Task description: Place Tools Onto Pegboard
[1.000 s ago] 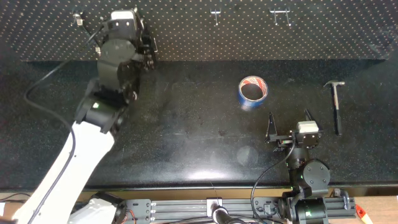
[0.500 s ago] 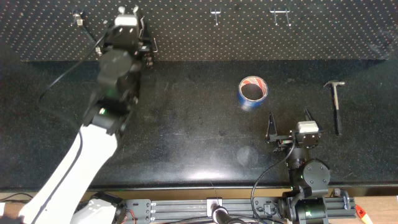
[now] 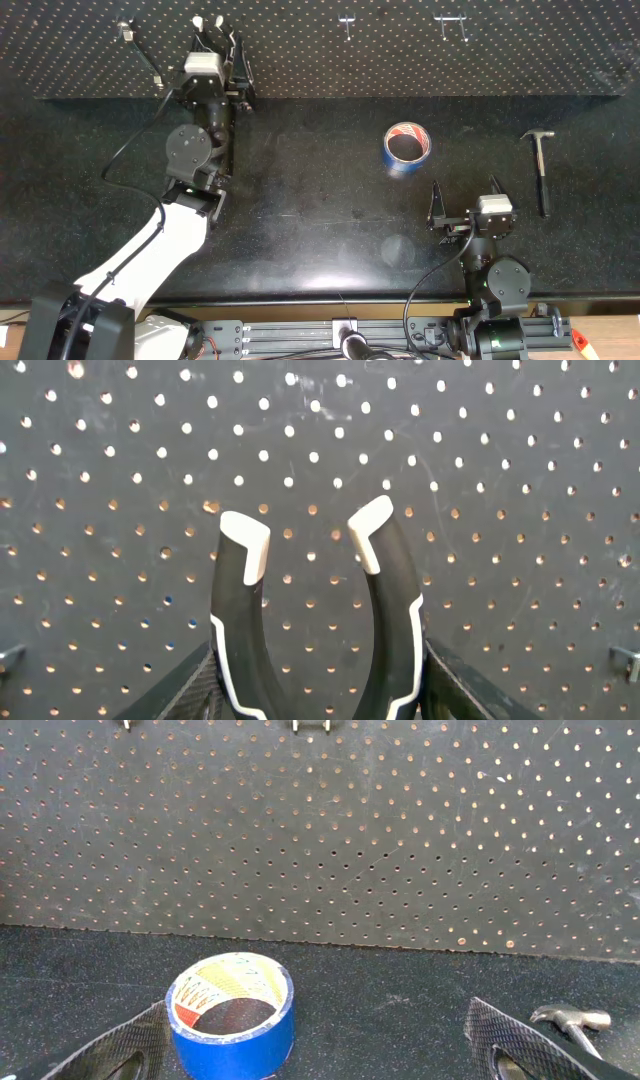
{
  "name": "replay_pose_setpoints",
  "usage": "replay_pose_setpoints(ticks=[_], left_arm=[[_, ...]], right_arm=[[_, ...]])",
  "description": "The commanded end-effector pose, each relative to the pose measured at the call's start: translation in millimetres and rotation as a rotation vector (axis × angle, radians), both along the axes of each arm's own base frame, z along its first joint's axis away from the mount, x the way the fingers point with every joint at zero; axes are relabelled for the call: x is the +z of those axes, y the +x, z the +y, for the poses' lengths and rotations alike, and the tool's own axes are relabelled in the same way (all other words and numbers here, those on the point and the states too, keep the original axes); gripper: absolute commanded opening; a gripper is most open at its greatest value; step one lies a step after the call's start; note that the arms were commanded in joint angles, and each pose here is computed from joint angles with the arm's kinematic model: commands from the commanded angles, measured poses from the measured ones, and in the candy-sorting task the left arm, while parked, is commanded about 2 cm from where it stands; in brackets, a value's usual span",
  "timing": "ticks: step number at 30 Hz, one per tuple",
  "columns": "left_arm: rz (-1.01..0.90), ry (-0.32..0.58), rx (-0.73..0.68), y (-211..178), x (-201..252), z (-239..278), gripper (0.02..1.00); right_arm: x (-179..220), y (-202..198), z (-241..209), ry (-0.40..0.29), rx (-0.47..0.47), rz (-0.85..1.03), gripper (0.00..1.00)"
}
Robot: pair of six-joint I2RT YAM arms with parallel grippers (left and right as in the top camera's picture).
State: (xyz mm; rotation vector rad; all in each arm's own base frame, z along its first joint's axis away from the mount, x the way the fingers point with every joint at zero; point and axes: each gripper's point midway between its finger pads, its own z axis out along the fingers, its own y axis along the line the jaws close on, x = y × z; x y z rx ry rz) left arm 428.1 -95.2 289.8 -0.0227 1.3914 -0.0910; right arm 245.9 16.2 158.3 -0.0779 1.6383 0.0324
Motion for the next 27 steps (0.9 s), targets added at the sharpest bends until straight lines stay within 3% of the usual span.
replay_pose_setpoints(ticks=[1, 12, 20, 27], left_arm=[[-0.031, 0.078, 0.025, 1.7, 7.5, 3.7, 0.027], [-0.012, 0.102, 0.06, 22.6, -15.7, 15.0, 0.029], [-0.051, 0.1, 0.013, 35.3, -12.3, 3.9, 0.029], [0.011, 0.119, 0.012, 44.7, -41.6, 1.8, 0.029]], right_arm=[[-1.3, -0.4, 1.5, -0.017, 0.008, 0.001, 0.956], [-1.3, -0.4, 1.5, -0.017, 0.008, 0.001, 0.956], [-1.3, -0.4, 1.5, -0.017, 0.008, 0.001, 0.956], [-1.3, -0.4, 1.5, -0.017, 0.008, 0.001, 0.956]])
